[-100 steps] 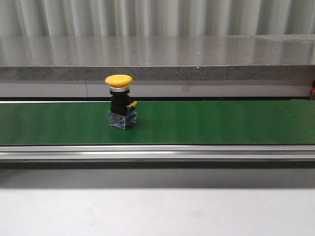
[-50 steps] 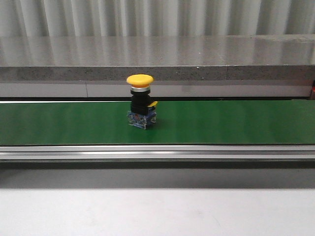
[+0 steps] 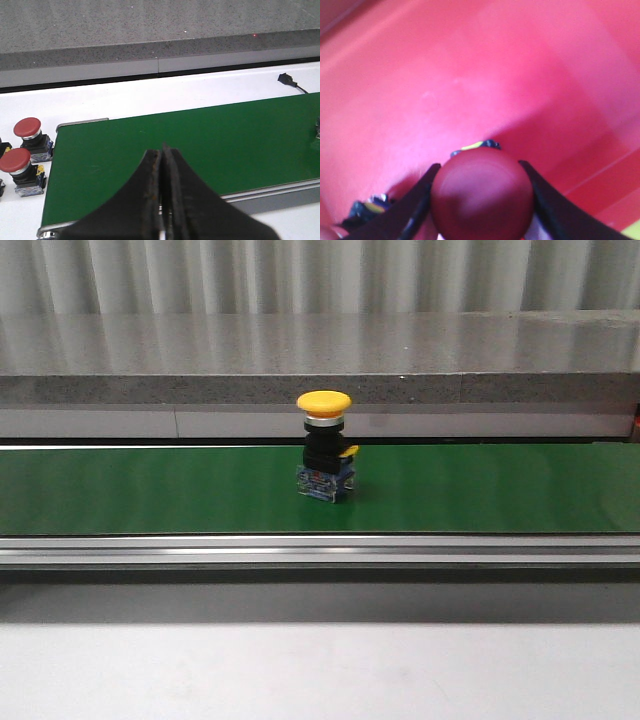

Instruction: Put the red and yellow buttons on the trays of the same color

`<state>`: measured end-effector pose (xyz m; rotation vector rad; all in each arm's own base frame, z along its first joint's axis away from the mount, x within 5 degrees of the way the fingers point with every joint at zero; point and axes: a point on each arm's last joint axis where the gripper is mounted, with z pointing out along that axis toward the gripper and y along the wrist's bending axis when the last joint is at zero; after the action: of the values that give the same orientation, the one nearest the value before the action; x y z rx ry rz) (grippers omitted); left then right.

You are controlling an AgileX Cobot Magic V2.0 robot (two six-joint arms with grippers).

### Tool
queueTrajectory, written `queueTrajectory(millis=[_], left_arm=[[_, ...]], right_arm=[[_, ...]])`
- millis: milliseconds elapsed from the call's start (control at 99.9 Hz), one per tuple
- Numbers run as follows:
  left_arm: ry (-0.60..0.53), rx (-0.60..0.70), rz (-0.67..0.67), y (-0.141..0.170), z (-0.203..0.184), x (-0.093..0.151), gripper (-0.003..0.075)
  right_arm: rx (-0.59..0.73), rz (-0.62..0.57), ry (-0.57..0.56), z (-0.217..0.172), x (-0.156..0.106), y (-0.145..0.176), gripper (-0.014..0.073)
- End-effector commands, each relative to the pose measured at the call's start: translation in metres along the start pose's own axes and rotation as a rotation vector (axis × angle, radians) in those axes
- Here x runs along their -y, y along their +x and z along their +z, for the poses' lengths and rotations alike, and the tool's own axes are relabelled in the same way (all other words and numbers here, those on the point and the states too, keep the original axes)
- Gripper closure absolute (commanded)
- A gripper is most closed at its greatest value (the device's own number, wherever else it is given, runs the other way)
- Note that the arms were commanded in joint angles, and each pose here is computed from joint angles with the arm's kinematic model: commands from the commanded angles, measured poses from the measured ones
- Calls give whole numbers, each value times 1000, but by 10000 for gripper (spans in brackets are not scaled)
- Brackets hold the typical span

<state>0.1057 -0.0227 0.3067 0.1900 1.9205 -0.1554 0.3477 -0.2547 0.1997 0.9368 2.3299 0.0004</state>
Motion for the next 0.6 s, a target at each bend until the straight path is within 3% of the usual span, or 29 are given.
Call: queueTrajectory(millis=[0, 300, 590], left_arm=[[9, 104, -4, -15, -4, 1, 740], [9, 104, -4, -15, -4, 1, 740], [9, 104, -4, -15, -4, 1, 740]], right_arm=[[165, 6, -10, -30, -5, -26, 545], [179, 8, -8, -29, -5, -28, 545], [91, 17, -5, -6, -1, -16, 537]])
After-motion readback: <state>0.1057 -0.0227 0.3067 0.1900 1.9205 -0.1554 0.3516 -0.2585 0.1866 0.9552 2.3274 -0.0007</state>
